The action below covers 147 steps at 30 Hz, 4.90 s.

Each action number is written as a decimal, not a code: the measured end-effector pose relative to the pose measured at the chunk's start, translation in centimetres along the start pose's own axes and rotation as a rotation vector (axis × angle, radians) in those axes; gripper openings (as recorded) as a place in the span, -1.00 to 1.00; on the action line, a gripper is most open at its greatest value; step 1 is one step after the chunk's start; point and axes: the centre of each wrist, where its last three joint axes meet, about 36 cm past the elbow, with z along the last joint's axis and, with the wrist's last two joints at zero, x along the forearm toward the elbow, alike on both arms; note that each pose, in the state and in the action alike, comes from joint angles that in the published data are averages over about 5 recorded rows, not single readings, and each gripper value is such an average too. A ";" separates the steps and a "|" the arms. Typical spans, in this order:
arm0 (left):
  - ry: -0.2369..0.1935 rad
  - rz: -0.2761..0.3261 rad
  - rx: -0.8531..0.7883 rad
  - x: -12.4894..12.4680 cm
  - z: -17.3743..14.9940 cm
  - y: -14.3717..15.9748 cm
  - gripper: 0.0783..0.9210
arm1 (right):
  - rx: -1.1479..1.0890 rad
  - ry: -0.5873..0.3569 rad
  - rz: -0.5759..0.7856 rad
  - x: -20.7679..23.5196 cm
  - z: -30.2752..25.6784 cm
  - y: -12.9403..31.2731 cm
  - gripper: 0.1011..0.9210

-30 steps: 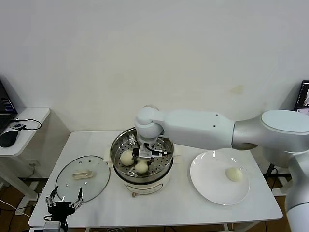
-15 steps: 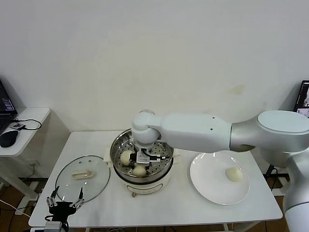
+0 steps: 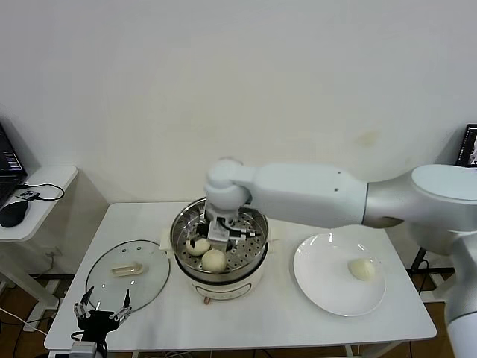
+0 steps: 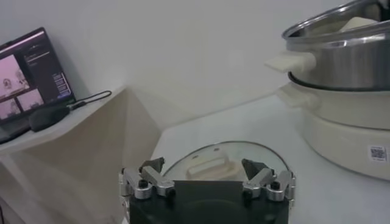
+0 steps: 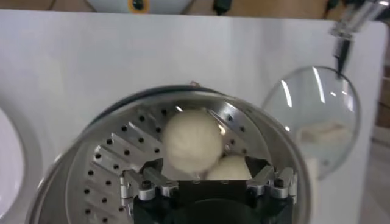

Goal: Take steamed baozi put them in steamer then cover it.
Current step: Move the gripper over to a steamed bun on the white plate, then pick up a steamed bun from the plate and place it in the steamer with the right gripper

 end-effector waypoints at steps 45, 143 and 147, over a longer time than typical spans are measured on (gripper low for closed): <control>0.066 0.097 0.016 0.8 2.4 -1.3 0.77 | -1.391 0.276 -0.161 -2.1 5.5 40.6 0.76; 0.014 0.034 -0.037 -0.2 1.4 -0.3 0.77 | -1.336 0.089 0.046 9.6 11.3 15.5 0.22; 0.004 0.024 -0.042 -0.4 1.2 0.0 0.77 | -1.306 0.068 0.009 8.3 10.6 12.0 0.22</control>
